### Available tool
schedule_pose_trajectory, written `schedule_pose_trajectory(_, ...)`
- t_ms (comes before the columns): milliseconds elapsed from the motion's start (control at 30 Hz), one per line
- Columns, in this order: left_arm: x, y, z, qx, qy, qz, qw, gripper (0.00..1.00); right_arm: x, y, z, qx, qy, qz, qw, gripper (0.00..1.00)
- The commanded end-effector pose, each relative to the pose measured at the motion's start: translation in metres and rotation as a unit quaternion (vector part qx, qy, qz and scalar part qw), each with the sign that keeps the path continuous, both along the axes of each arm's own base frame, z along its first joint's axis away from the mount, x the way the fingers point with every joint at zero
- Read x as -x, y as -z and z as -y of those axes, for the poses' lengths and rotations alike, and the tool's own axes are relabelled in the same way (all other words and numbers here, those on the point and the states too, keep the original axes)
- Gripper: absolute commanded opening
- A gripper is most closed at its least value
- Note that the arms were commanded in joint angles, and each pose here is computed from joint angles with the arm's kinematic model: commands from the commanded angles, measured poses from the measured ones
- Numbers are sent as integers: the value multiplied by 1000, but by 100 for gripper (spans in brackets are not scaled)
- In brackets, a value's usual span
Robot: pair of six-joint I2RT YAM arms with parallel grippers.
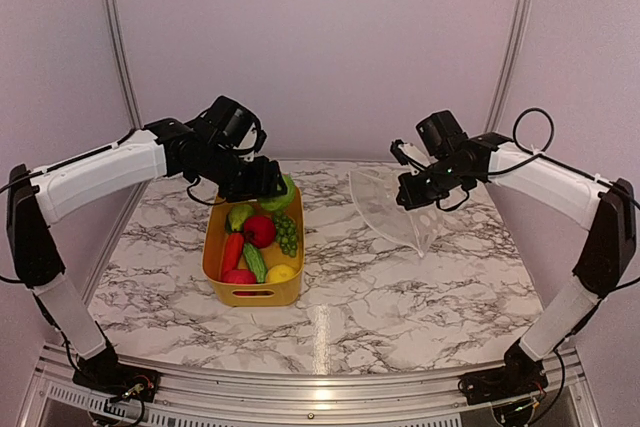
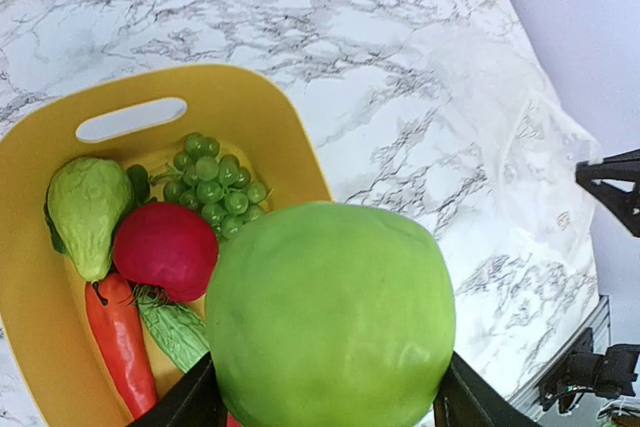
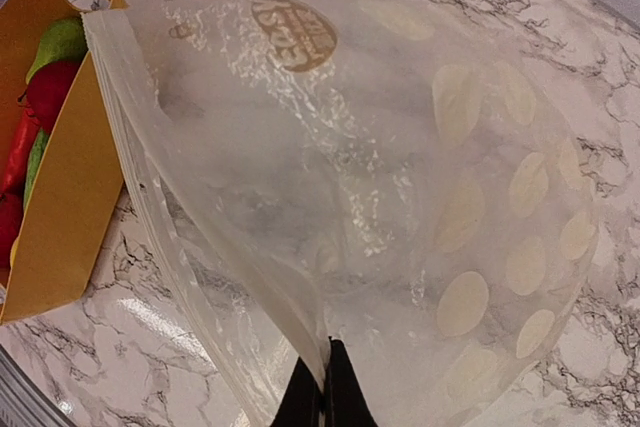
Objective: Place the food in the zip-top bag and seal the zipper
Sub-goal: Pick up the fake fruit from the bin, then place the fake fruit in the zipper food storage bag.
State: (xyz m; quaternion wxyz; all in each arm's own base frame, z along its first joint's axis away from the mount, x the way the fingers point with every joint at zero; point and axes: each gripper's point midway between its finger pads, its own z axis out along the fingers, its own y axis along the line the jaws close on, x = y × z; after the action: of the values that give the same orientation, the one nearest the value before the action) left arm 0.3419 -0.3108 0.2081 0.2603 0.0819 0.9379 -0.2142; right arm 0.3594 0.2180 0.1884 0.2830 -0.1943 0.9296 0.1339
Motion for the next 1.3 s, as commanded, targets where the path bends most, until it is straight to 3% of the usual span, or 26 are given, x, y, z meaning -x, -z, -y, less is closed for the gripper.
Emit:
schedule_pose_trajectory(0, -9, -72, 15, 93, -14, 74, 993, 65, -12, -17, -19, -34, -9, 13, 999, 0)
schedule_pose_trajectory(167, -12, -115, 56, 202, 5, 99, 974, 61, -17, -18, -28, -54, -12, 5, 998, 0)
schedule_pose_trajectory(400, -8, -128, 117, 245, 46, 99, 963, 60, -19, -30, -35, -81, -3, 4, 997, 0)
schedule_pose_trajectory(633, 11, -102, 162, 240, 87, 71, 964, 57, -21, -51, -41, -110, 3, 8, 994, 0)
schedule_pose_trajectory(900, 5, -76, 168, 211, 60, 38, 975, 55, -11, -72, -50, -165, 4, -4, 986, 0)
schedule_pose_trajectory(1267, -2, -48, 166, 191, 20, 10, 981, 50, -1, -91, -45, -184, 13, -1, 983, 0)
